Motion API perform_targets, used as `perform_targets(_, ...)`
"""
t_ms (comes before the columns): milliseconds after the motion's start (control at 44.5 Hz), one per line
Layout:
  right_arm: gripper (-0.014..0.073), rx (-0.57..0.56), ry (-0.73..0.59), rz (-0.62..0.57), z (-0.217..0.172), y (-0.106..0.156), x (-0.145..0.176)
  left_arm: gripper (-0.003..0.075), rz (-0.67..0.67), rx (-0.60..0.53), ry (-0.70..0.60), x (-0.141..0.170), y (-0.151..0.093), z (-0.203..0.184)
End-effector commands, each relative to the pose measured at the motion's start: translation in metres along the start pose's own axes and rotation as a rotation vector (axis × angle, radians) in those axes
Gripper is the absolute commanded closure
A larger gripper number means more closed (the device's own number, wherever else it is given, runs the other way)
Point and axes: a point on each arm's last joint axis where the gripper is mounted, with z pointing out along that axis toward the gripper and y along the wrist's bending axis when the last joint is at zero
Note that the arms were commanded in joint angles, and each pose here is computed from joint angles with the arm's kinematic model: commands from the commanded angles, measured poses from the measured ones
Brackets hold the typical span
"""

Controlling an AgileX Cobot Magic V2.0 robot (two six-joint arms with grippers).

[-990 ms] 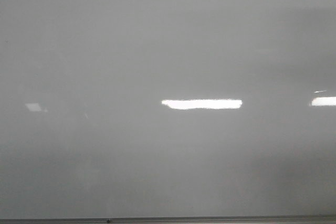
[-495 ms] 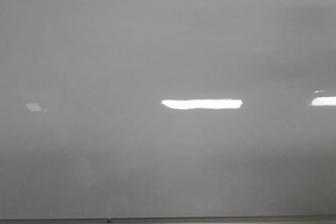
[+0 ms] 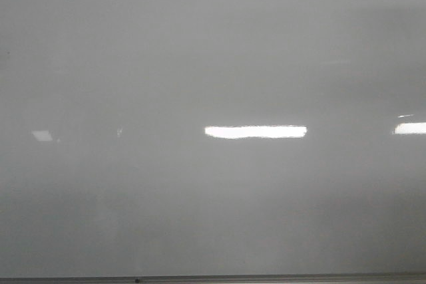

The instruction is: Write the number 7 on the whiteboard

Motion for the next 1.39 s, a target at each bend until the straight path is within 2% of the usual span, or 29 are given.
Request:
perform_targets(0,0.0025,0.009,-0.092,-0.014,-0.004,-0.001,-0.013,0.0176,-0.012,0.005,-0.126,-0.02,0.0,0.0)
perform_targets(517,0.0025,0.009,-0.093,-0.014,-0.004,-0.001,-0.013,0.0185,-0.005,0.015,-0.215,-0.028,-0.001,0.031)
perform_targets(1102,0.0025,0.01,-0.1,-0.014,-0.004,-0.001,-0.014,0.0578,0.02,0.01,-0.203,-0.026,-0.001,0.037)
perform_targets(1372,0.0025,0.011,-0.127,-0.014,-0.005,-0.001,-0.016,0.0688,0.022,0.005,-0.16,-0.022,-0.001,0.033)
